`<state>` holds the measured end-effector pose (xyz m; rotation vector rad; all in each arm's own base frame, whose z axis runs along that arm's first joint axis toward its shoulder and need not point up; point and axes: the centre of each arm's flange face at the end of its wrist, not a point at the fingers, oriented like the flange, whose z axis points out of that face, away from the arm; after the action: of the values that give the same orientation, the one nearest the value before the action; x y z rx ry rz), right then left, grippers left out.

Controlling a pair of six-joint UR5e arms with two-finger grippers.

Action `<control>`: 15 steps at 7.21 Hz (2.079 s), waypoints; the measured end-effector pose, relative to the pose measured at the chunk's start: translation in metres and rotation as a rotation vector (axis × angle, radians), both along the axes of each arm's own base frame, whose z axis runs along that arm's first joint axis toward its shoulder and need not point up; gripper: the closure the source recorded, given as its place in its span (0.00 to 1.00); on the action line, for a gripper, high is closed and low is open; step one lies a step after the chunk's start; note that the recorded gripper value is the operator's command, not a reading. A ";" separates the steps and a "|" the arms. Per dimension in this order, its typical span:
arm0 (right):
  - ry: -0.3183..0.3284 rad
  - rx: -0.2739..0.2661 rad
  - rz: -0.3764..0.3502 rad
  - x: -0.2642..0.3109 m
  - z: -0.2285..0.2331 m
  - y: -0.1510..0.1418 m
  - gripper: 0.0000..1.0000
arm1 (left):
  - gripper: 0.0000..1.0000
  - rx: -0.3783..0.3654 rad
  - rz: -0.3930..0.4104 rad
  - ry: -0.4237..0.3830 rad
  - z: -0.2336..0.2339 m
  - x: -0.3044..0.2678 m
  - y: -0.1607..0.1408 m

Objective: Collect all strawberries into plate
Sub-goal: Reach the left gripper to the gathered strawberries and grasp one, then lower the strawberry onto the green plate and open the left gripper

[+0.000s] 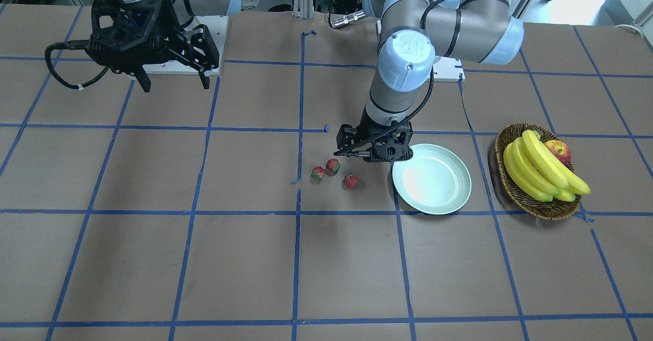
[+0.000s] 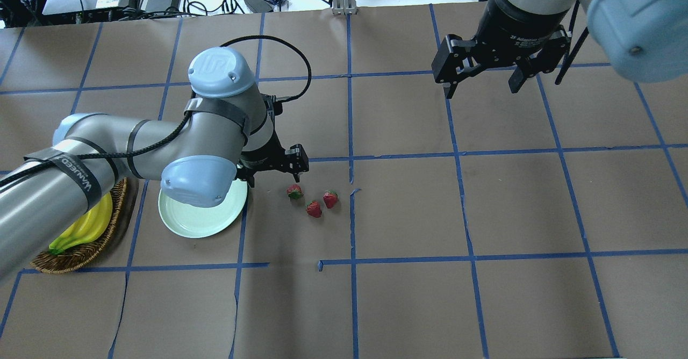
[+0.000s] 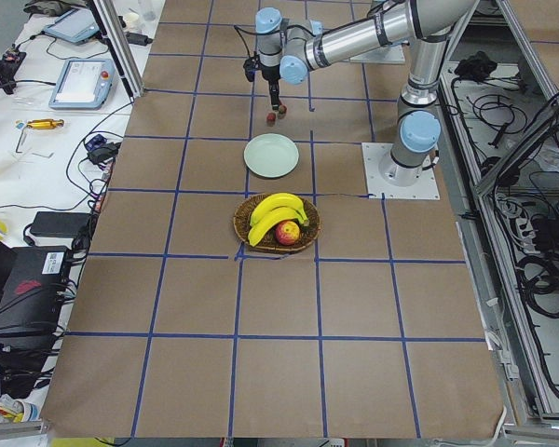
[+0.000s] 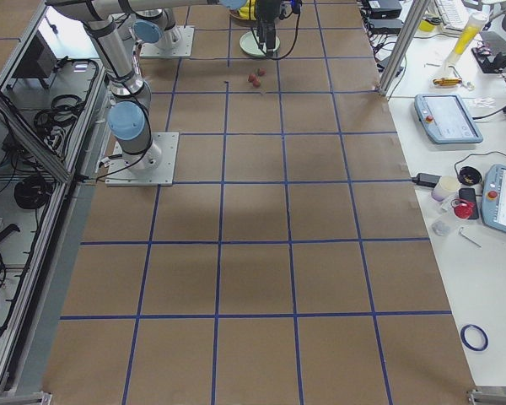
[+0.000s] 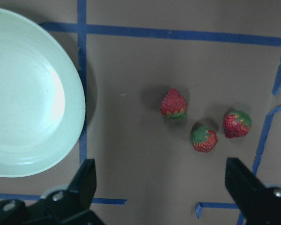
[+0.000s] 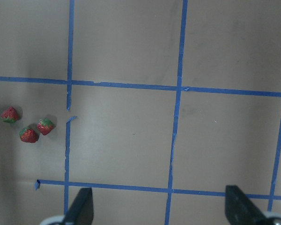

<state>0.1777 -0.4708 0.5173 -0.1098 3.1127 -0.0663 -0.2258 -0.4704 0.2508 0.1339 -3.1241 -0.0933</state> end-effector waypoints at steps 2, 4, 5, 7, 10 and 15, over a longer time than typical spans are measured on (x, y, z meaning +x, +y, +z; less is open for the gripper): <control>-0.001 0.002 -0.002 0.000 -0.001 0.000 0.00 | 0.10 -0.023 0.004 0.009 -0.042 -0.005 -0.010; -0.001 0.003 -0.003 0.000 -0.001 0.000 0.00 | 0.38 -0.006 0.007 0.008 -0.073 -0.007 -0.016; -0.002 0.003 -0.003 0.000 -0.001 0.000 0.00 | 0.60 -0.001 0.014 0.008 -0.079 -0.009 -0.017; -0.001 0.002 -0.003 0.000 -0.001 0.000 0.00 | 1.00 0.000 0.041 0.010 -0.080 -0.012 -0.016; -0.001 0.002 -0.004 0.000 -0.001 0.000 0.00 | 1.00 -0.012 0.023 0.006 -0.068 -0.012 -0.020; -0.004 0.004 -0.010 0.001 -0.002 -0.002 0.00 | 0.01 0.139 -0.116 -0.072 -0.034 0.119 -0.037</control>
<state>0.1787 -0.4723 0.5153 -0.0944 3.1093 -0.0608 -0.1068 -0.5075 0.2167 -0.0446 -3.1936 -0.3135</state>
